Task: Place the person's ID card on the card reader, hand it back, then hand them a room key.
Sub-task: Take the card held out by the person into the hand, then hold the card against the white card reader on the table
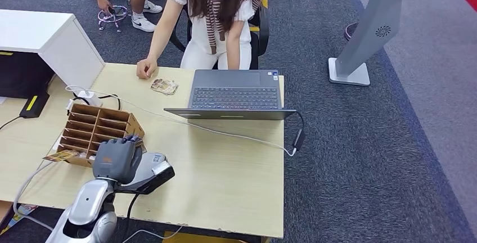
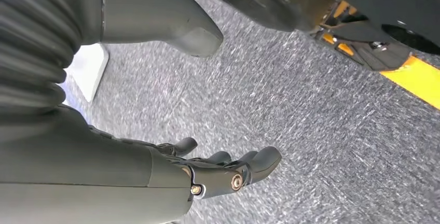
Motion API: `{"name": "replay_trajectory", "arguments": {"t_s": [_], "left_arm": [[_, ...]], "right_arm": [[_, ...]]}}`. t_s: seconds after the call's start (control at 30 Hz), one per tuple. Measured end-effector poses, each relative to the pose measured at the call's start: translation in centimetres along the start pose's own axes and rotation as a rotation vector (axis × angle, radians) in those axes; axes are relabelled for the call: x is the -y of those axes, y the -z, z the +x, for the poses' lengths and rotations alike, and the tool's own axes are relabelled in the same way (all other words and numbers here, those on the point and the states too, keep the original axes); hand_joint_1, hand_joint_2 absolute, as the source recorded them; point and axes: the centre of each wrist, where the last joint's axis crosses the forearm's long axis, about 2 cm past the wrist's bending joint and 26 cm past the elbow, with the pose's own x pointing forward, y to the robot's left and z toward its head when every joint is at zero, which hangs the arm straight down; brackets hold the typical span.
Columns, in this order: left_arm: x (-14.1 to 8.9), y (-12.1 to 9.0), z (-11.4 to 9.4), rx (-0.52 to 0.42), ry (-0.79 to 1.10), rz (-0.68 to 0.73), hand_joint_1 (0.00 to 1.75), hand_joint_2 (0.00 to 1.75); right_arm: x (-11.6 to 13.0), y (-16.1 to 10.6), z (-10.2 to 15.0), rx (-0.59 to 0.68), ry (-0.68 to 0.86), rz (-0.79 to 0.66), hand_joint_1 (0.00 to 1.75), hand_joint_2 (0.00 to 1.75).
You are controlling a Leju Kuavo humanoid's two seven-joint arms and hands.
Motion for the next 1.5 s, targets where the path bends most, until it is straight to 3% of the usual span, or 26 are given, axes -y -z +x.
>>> {"name": "replay_trajectory", "arguments": {"t_s": [0.63,1.5], "left_arm": [[2.3,-0.4,-1.3,-0.089,0.041,-0.156,1.75,1.75],[2.6,-0.4,0.0,-0.075,-0.02,-0.139,1.75,1.75]], "right_arm": [[0.0,0.0,0.0,-0.013,-0.016,-0.008,0.0,1.75],[-0.4,0.0,0.3,-0.004,-0.026,-0.003,0.0,1.75]]}}
